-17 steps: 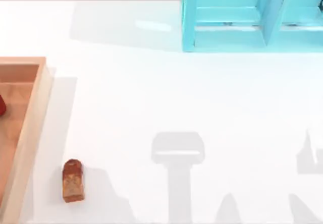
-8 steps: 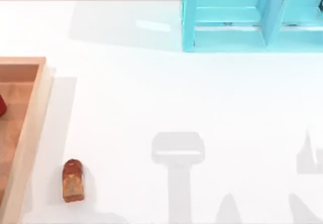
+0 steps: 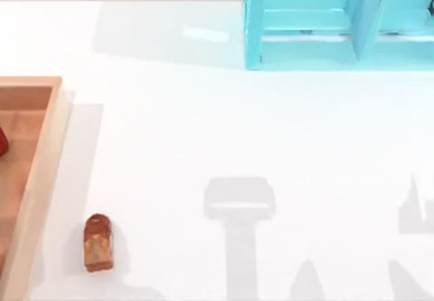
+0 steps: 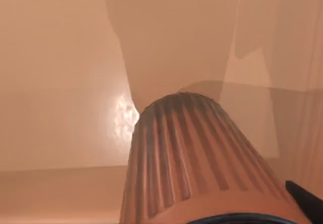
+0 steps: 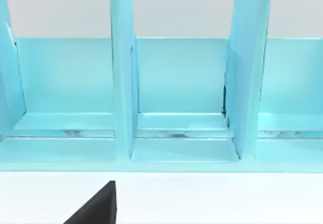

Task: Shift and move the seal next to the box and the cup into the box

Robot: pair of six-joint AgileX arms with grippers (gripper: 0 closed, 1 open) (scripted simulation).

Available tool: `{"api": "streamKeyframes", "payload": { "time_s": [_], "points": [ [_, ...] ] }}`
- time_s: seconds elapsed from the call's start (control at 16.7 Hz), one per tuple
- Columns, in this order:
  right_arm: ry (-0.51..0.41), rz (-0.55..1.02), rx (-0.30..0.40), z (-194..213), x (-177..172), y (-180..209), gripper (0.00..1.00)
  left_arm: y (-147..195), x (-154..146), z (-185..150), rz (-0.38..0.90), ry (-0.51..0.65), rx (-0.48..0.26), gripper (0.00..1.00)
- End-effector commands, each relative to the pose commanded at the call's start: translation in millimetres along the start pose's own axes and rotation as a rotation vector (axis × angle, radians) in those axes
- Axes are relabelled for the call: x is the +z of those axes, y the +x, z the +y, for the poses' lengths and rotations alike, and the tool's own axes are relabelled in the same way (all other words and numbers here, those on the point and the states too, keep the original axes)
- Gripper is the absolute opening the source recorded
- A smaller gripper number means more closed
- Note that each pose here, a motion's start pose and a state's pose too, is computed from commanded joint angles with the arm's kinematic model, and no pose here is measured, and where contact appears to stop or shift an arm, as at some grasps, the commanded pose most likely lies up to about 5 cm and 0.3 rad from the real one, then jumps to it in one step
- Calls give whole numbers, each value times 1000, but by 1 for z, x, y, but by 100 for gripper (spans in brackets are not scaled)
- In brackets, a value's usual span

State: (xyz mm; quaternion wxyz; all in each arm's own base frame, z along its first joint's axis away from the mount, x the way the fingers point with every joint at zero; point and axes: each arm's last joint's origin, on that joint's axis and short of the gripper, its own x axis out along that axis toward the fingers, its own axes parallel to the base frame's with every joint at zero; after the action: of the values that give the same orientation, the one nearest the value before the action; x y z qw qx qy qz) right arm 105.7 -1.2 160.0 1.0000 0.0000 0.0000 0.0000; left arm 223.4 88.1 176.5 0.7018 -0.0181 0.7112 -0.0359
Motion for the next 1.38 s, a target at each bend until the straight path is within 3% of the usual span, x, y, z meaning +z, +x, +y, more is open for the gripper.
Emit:
{"api": "streamKeyframes", "payload": {
  "time_s": [0.6, 1.2, 1.38],
  "points": [
    [0, 0, 0, 0, 0, 0, 100, 0, 0, 0, 0, 0, 0, 98],
    [0, 0, 0, 0, 0, 0, 100, -1, 0, 0, -2, 1, 2, 100],
    [0, 0, 0, 0, 0, 0, 100, -18, 10, 6, -63, -3, 63, 100]
  ]
}}
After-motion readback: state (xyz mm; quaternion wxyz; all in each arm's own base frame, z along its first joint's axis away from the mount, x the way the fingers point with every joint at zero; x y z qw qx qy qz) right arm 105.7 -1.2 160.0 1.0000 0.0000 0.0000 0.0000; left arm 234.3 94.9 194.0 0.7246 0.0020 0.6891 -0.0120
